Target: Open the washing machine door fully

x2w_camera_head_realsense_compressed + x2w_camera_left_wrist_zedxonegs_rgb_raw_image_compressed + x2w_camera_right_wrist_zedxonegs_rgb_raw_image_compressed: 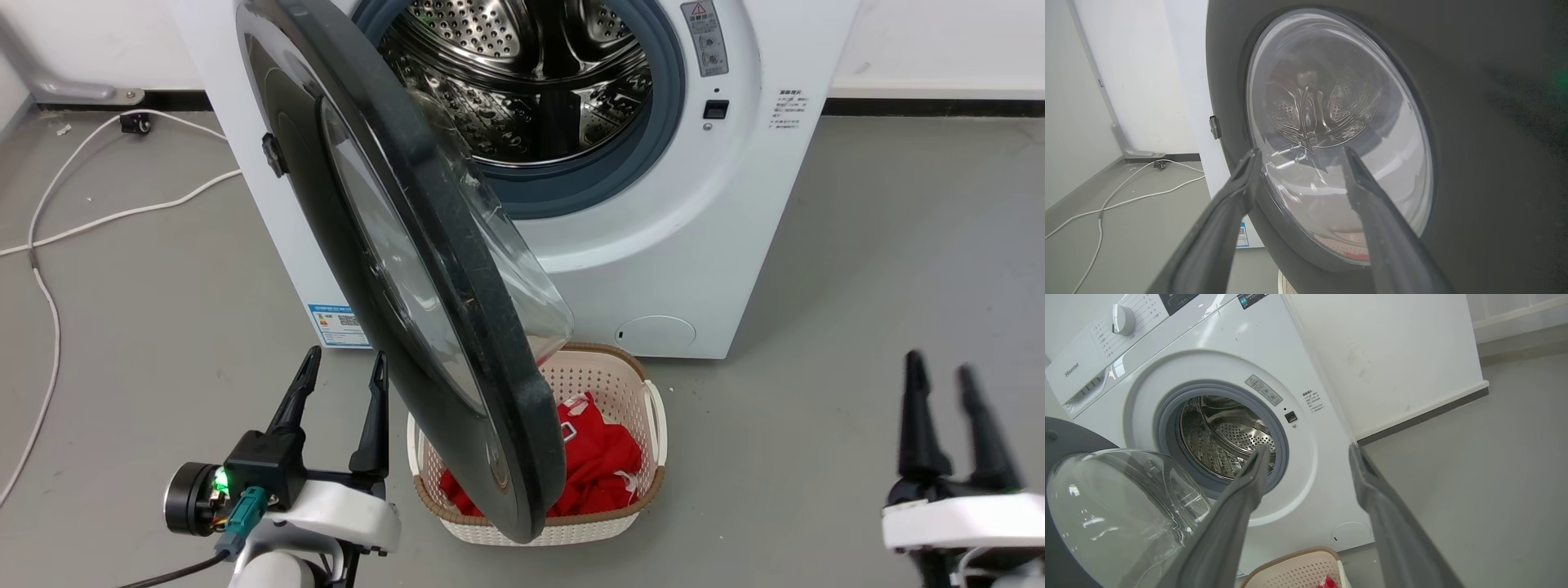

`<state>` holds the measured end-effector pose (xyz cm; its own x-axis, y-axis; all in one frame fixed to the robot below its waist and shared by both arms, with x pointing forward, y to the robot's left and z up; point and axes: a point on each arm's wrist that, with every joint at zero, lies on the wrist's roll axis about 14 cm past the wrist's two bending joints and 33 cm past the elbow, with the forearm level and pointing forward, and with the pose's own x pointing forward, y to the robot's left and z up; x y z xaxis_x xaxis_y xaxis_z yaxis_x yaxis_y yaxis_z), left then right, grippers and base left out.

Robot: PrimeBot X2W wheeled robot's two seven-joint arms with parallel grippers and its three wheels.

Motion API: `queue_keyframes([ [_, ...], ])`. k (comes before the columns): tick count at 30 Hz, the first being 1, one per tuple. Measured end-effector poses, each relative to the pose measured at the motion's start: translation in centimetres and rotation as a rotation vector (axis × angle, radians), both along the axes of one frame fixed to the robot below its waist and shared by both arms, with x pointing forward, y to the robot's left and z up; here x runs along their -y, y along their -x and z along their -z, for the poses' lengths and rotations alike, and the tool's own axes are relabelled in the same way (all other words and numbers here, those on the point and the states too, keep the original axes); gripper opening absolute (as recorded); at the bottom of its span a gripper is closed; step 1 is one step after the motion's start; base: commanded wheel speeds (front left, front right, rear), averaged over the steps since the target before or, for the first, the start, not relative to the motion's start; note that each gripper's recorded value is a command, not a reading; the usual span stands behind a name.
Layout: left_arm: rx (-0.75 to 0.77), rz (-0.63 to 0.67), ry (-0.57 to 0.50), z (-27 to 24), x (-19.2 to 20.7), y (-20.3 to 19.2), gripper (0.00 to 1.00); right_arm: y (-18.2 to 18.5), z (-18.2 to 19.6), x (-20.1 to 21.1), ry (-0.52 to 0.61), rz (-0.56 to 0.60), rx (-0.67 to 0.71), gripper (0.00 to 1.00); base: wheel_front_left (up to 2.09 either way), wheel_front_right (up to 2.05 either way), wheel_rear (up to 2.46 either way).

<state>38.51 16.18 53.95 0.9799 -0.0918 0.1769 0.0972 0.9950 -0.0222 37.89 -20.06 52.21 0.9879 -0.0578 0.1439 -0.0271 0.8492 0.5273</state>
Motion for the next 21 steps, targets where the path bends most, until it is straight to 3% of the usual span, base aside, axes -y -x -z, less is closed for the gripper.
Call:
queue_keyframes([
  [5,-0.003,0.000,-0.005,0.1,-0.1,-0.1,1.00,0.3,-4.9,0.5,0.397,0.055,0.132,1.00,0.00,0.00,0.00],
  [9,-0.004,0.002,-0.013,0.2,-0.1,-0.2,1.00,1.0,-6.5,-1.2,0.601,0.031,0.183,1.00,0.00,0.00,0.00],
  [12,-0.004,0.001,-0.018,0.2,-0.2,-0.3,1.00,1.7,-6.0,-2.5,0.662,-0.007,0.178,1.00,0.00,0.00,0.00],
  [21,-0.008,0.004,-0.023,0.3,-0.2,-0.5,1.00,2.1,-2.8,-2.3,0.594,-0.033,0.080,1.00,0.00,0.00,0.00],
])
